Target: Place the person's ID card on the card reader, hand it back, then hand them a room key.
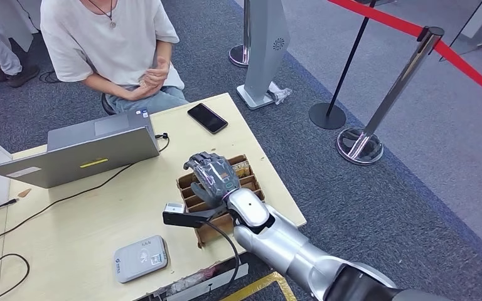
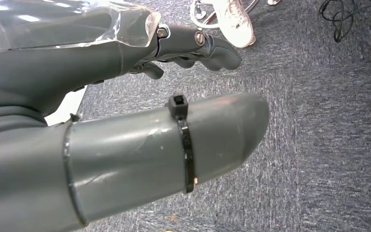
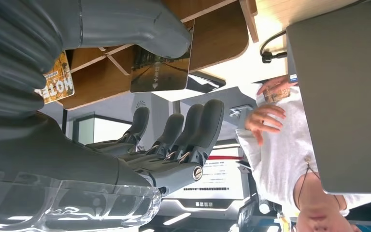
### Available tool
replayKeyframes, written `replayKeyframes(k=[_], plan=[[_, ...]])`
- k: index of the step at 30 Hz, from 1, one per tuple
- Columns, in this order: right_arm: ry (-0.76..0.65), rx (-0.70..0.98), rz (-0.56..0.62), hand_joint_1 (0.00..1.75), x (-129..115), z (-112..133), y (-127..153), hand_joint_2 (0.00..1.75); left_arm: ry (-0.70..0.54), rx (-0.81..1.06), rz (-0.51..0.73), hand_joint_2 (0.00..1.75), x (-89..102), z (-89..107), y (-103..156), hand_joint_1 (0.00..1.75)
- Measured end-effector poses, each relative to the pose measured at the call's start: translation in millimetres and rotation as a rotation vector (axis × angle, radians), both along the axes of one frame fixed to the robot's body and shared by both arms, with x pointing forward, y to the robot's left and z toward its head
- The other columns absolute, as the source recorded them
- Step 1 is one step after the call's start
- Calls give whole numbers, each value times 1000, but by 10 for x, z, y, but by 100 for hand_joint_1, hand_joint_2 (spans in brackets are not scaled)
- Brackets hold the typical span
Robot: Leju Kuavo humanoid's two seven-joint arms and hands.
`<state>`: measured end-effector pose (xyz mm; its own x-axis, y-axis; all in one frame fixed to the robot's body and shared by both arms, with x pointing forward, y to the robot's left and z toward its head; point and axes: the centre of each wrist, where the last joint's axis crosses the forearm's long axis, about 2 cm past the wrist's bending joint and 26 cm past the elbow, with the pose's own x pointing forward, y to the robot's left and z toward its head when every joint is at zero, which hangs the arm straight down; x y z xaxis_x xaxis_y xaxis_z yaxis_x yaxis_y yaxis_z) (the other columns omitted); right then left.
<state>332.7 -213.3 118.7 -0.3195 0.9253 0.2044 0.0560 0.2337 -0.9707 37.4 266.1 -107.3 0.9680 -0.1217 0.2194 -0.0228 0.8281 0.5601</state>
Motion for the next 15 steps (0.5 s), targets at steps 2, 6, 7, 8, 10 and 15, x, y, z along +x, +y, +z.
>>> replayKeyframes(k=[2, 6, 7, 8, 10, 15], plan=[[4, -3, 0, 84, 8, -4, 1, 175, 0, 0, 0, 0, 0, 0, 0, 0], [11, -9, -2, 91, 24, -17, -3, 175, 0, 0, 0, 0, 0, 0, 0, 0], [13, -10, -2, 91, 29, -20, -5, 175, 0, 0, 0, 0, 0, 0, 0, 0], [14, -12, -3, 91, 33, -23, -7, 175, 0, 0, 0, 0, 0, 0, 0, 0], [17, -15, -4, 90, 38, -30, -10, 175, 0, 0, 0, 0, 0, 0, 0, 0], [27, -20, -7, 88, 39, -56, -16, 175, 0, -1, 0, 0, 0, 0, 0, 0]])
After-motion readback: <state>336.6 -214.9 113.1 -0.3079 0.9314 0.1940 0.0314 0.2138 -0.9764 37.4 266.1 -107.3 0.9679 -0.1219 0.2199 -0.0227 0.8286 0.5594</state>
